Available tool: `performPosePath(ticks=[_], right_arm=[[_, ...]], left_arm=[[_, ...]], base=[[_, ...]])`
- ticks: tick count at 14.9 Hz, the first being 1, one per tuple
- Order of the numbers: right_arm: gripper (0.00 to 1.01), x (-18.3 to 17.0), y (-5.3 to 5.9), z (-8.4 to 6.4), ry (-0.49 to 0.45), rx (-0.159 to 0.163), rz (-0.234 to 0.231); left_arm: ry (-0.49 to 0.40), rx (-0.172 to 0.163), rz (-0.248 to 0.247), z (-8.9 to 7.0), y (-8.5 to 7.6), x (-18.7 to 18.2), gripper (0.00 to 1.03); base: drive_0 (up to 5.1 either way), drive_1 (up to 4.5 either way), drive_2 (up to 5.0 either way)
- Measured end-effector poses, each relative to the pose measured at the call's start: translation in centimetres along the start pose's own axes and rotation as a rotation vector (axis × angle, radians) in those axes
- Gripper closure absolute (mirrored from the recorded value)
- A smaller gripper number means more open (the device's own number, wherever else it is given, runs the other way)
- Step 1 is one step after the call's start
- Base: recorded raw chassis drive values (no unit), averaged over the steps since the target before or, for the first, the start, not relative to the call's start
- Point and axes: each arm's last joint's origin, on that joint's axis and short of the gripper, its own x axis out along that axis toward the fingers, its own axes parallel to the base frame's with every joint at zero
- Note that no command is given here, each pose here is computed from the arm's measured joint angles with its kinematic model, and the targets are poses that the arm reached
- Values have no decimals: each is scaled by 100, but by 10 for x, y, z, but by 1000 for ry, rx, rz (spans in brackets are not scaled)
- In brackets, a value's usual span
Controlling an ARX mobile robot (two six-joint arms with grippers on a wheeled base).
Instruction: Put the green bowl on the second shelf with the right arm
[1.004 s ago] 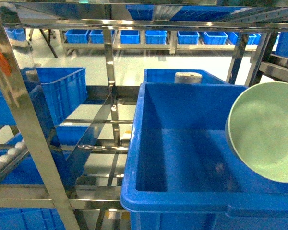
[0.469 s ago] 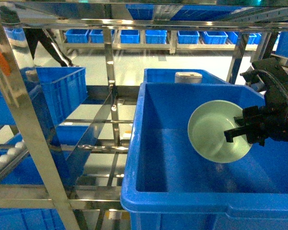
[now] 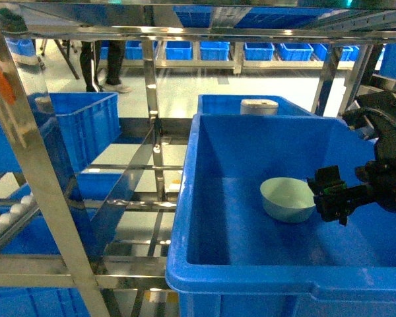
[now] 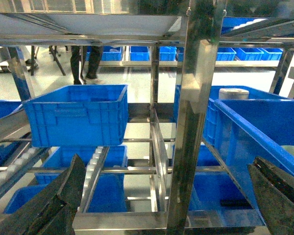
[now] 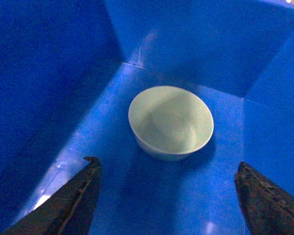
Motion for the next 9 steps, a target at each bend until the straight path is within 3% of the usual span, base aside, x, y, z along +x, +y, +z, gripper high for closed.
performPosePath(ticks=[2,4,7,9], right_arm=[[1,-25,1,3,-68,-9,-16],[3,-54,-3,4,-125,-10,-38],[3,-99,-13,-10,-96,14,-49],[3,-142,-17,-10,-135,27,-65]], left_arm=[[0,0,0,0,0,0,5],[0,0,0,0,0,0,5],[0,0,0,0,0,0,5],[0,0,0,0,0,0,5]], base=[[0,0,0],[0,0,0],[0,0,0],[0,0,0]])
